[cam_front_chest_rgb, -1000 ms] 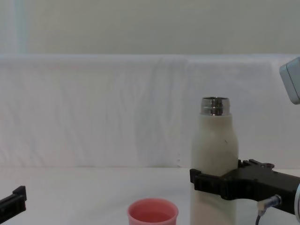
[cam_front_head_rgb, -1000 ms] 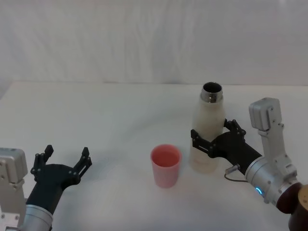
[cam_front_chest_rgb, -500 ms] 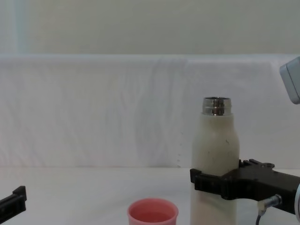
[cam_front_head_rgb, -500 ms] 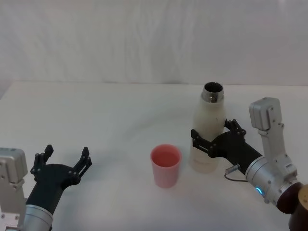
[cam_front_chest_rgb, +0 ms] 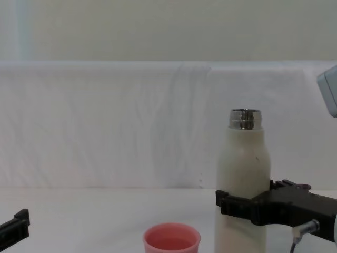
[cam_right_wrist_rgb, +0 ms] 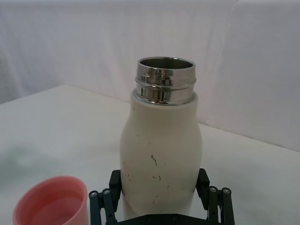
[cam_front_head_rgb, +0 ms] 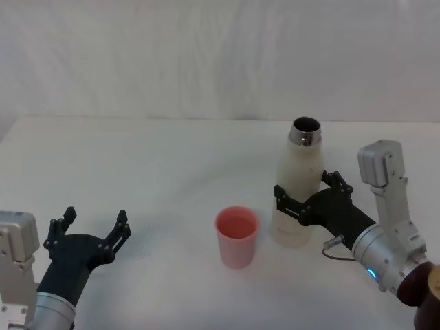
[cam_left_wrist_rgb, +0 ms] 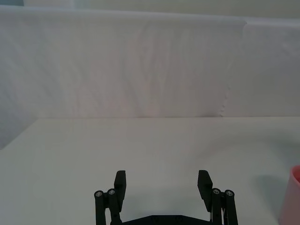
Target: Grasp the thermos with one hand and pour water into the cup lid.
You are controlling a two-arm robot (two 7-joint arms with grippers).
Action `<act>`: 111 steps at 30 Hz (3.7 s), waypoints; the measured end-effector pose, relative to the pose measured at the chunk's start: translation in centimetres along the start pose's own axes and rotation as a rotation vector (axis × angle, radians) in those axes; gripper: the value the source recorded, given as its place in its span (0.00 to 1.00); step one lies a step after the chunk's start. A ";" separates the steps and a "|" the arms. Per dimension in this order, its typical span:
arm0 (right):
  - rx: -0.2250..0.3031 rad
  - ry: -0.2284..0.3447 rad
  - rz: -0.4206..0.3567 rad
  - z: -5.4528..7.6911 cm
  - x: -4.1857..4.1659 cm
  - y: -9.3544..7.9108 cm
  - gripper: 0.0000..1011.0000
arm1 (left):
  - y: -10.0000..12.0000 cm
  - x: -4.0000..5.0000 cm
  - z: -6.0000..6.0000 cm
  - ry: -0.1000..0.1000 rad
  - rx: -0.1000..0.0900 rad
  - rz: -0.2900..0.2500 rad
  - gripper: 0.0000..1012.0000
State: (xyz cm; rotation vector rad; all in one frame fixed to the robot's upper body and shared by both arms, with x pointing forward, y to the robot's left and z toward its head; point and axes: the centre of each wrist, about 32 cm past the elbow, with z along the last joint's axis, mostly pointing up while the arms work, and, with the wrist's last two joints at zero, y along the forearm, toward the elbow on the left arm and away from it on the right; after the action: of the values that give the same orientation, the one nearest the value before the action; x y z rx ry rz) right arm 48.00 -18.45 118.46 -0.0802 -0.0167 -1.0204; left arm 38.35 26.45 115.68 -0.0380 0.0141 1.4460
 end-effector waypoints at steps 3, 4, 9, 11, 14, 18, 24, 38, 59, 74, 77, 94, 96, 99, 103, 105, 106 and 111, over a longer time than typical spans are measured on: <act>0.000 0.004 -0.003 -0.1 0.06 -0.2 0.99 | 0.0 0.00 0.0 0.000 0.000 0.000 0.99; 0.000 0.008 -0.005 -0.1 0.10 -0.4 0.99 | 0.0 0.00 0.0 0.000 0.000 0.000 0.99; 0.002 0.022 -0.006 -0.2 0.35 -0.6 0.99 | 0.0 0.00 0.0 0.000 0.000 0.000 0.99; 0.003 0.028 -0.004 -0.2 0.46 -0.7 0.99 | 0.0 0.00 0.0 0.000 0.000 0.000 0.99; 0.004 0.031 0.000 -0.3 0.54 -0.8 0.99 | 0.0 0.00 0.0 0.000 0.000 0.000 0.99; 0.007 0.035 0.010 -0.3 0.49 -0.8 0.99 | 0.0 0.00 0.0 0.000 0.000 0.000 0.99; 0.009 0.029 0.020 -0.2 0.33 -0.9 0.99 | 0.0 0.00 0.0 0.000 0.000 0.000 0.99; 0.006 0.008 0.011 -0.3 0.41 -1.8 0.99 | 0.0 0.00 0.0 0.000 0.000 0.000 0.99; 0.009 0.007 -0.003 -0.6 0.31 -3.5 0.99 | 0.0 0.00 0.0 0.000 0.000 0.000 0.99; 0.020 0.031 -0.020 -1.2 -0.10 -6.6 0.99 | 0.0 0.00 0.0 0.000 0.000 0.000 0.99; 0.025 0.032 -0.021 -1.3 -0.22 -7.2 0.99 | 0.0 0.00 0.0 0.000 0.000 0.000 0.99; 0.077 0.029 -0.001 -2.5 -2.64 -8.3 0.99 | 0.0 0.00 0.0 0.000 0.000 0.000 0.99; 0.083 0.026 -0.006 -2.7 -2.86 -8.1 0.99 | 0.0 0.00 0.0 0.000 0.000 0.000 0.99; 0.087 0.026 -0.008 -3.0 -3.09 -7.7 0.99 | 0.0 0.00 0.0 0.000 0.000 0.000 0.99; 0.087 0.030 -0.010 -3.2 -3.21 -7.2 0.99 | 0.0 0.00 0.0 0.000 0.000 0.000 0.99; 0.085 0.033 -0.010 -3.3 -3.22 -7.0 0.99 | 0.0 0.00 0.0 0.000 0.000 0.000 0.99; 0.085 0.034 -0.010 -3.3 -3.23 -7.0 0.99 | 0.0 0.00 0.0 0.000 0.000 0.000 0.99; 0.083 0.045 -0.001 -3.5 -3.37 -6.6 0.99 | 0.0 0.00 0.0 0.000 0.000 0.000 0.99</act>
State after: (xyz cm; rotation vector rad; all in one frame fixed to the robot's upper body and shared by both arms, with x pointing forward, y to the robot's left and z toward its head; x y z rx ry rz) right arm 40.50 -19.30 115.15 0.0180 -0.0178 -1.0209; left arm 38.35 26.45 115.68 -0.0380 0.0140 1.4461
